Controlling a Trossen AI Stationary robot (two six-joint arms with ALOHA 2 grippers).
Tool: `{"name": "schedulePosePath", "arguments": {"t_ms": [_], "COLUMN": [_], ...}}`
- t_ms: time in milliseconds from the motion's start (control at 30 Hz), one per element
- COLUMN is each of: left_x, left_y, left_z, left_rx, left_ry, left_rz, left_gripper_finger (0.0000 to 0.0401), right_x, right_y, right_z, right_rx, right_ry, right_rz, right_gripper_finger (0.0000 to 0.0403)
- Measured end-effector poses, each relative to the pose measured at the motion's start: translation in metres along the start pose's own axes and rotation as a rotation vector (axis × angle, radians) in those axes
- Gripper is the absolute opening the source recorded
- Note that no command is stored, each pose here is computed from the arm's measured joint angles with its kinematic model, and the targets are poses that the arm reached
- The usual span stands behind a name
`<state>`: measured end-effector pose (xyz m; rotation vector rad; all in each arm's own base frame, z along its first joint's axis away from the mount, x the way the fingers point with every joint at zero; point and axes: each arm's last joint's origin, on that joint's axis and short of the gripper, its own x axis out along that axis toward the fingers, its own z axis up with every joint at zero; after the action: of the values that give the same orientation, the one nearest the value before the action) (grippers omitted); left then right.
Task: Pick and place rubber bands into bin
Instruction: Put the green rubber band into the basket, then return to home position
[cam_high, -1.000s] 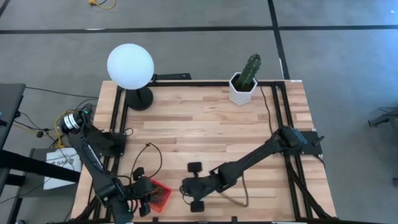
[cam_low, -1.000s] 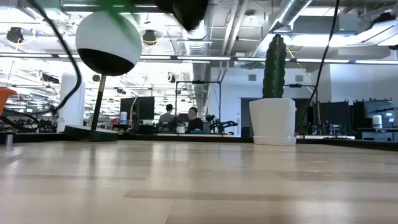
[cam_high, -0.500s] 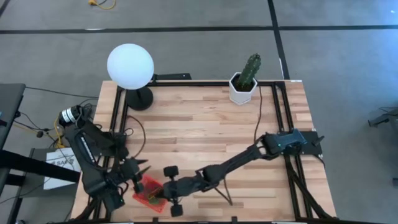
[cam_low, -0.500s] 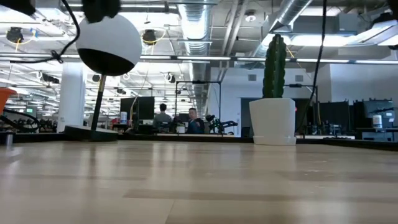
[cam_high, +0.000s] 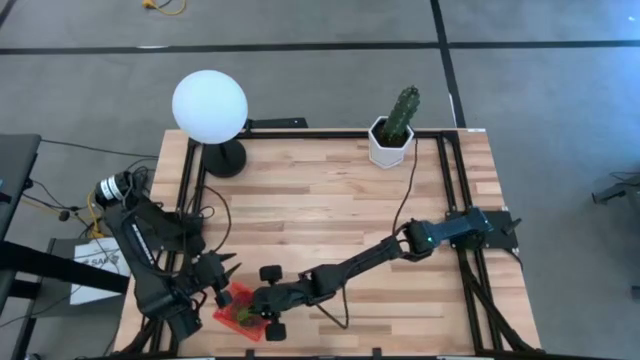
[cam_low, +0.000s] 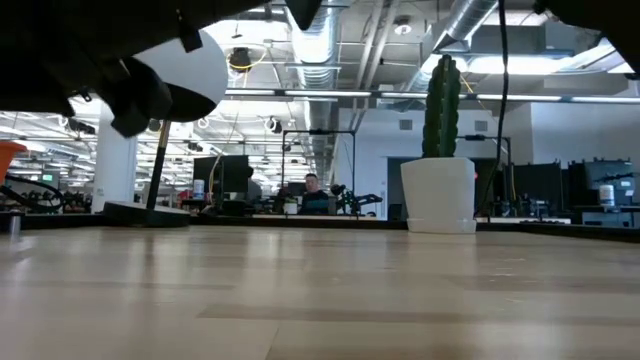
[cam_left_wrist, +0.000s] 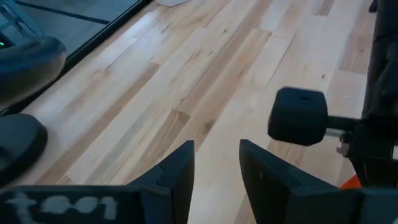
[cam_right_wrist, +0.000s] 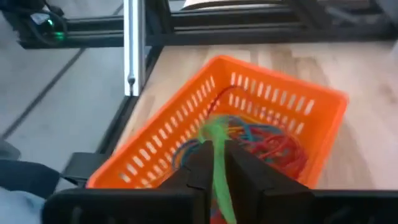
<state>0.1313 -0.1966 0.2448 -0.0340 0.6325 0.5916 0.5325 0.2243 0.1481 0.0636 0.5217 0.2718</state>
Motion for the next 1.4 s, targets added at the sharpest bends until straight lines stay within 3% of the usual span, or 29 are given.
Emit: {"name": "schedulePosePath", "arguments": {"t_ms": [133, 333, 433, 567, 667, 767, 900, 1067, 1233, 1400], "left_x": [0.002, 0.002, 0.002, 0.002, 0.003, 0.008, 0.007, -0.003, -0.009, 0.003], "left_y": [-0.001, -0.001, 0.001, 0.002, 0.009, 0.014, 0.043, 0.106, 0.148, 0.133], "left_z": [-0.001, -0.001, -0.001, -0.001, 0.004, 0.014, 0.044, 0.074, 0.066, 0.031], "left_rx": [0.031, 0.056, 0.159, 0.23, 0.296, 0.202, 0.086, -0.084, -0.226, -0.271], "left_ry": [-0.001, -0.005, -0.004, 0.009, -0.062, -0.103, -0.046, 0.011, 0.003, -0.019], "left_rz": [0.012, 0.013, 0.025, 0.036, 0.087, 0.107, 0.099, 0.023, -0.116, -0.356], "left_gripper_finger": [0.0119, 0.0119, 0.0119, 0.0119, 0.0119, 0.0119, 0.0119, 0.0119, 0.0119, 0.0119], "right_x": [-0.001, -0.002, -0.008, -0.044, -0.081, -0.124, -0.181, -0.235, -0.286, -0.321], "right_y": [0.001, 0.001, 0.002, 0.004, 0.002, -0.001, -0.004, 0.001, 0.022, 0.049], "right_z": [0.002, 0.003, 0.014, 0.045, 0.062, 0.08, 0.099, 0.106, 0.117, 0.128], "right_rx": [-0.063, -0.004, -0.02, -0.046, 0.003, 0.025, 0.051, 0.116, 0.011, -0.053], "right_ry": [-0.003, 0.0, 0.025, 0.15, 0.294, 0.404, 0.502, 0.611, 0.536, 0.365], "right_rz": [-0.001, -0.001, -0.004, -0.028, -0.066, -0.095, -0.13, -0.199, -0.311, -0.225], "right_gripper_finger": [0.0061, 0.0094, 0.0101, 0.0102, 0.0102, 0.0102, 0.0102, 0.0102, 0.0102, 0.0102]}}
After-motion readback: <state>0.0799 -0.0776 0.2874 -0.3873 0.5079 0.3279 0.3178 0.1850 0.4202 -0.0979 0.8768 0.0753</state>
